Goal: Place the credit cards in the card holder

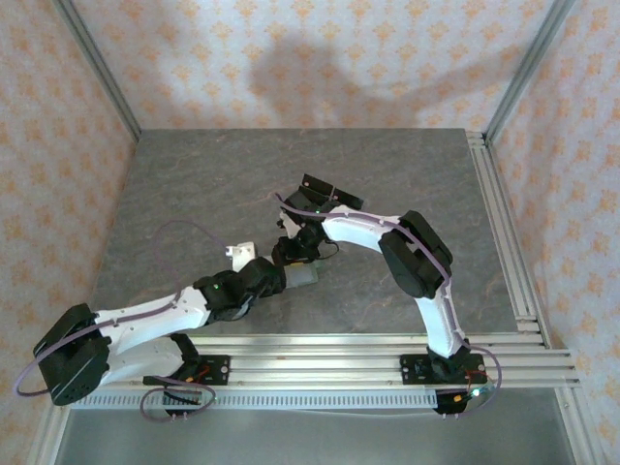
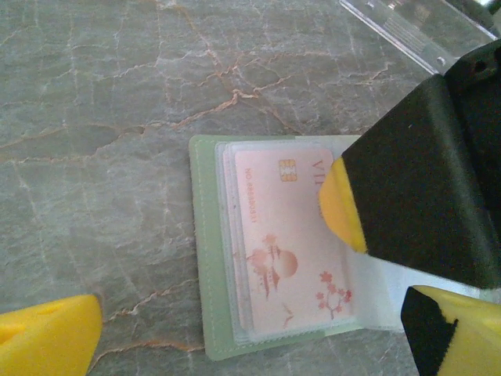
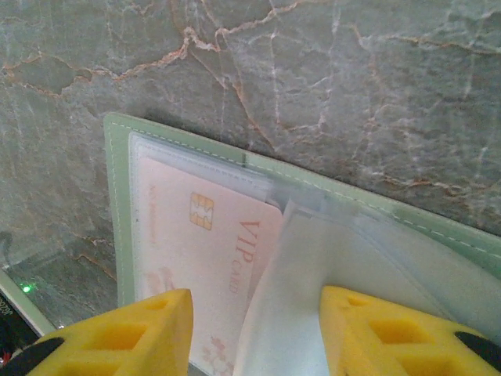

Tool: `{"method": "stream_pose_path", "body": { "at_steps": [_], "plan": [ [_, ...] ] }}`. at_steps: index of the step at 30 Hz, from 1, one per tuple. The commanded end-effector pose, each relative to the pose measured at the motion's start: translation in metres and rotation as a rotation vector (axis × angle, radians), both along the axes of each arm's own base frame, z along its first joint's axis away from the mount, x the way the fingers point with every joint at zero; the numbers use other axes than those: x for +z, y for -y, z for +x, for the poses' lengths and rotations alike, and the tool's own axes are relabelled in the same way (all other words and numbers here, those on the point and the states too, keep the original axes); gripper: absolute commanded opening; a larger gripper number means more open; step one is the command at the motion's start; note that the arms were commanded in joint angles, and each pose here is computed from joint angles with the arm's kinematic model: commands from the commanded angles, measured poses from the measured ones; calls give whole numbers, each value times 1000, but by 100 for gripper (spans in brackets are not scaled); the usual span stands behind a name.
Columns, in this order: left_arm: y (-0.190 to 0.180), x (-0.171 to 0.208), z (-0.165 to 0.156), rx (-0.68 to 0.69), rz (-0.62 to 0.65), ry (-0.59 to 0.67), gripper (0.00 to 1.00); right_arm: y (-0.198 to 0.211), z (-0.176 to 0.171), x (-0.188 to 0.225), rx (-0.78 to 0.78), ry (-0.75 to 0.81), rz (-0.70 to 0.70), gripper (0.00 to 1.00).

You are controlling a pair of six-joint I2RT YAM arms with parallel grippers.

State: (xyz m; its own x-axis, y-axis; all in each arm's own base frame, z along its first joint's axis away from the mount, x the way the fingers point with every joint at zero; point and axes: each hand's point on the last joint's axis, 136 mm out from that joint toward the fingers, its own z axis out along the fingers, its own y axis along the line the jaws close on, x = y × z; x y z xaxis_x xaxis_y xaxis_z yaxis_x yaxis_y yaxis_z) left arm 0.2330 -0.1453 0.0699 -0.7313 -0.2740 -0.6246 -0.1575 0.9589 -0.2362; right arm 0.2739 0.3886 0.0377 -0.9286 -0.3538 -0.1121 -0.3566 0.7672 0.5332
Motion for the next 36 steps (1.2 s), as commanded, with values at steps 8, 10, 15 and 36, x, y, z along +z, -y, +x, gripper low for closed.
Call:
{"method": "stream_pose_path", "body": {
  "at_steps": [8, 10, 15, 36],
  "plan": [
    [27, -8, 3, -127, -36, 4, 100, -8, 0, 0, 7, -17, 16, 46],
    [33, -7, 6, -152, -41, 9, 100, -8, 0, 1, 8, -19, 17, 46],
    [40, -15, 11, -165, -16, -11, 100, -9, -1, 2, 12, -20, 18, 46],
    [19, -50, 15, -63, 116, -60, 100, -11, 2, 11, 14, -9, 27, 46]
  ]
}}
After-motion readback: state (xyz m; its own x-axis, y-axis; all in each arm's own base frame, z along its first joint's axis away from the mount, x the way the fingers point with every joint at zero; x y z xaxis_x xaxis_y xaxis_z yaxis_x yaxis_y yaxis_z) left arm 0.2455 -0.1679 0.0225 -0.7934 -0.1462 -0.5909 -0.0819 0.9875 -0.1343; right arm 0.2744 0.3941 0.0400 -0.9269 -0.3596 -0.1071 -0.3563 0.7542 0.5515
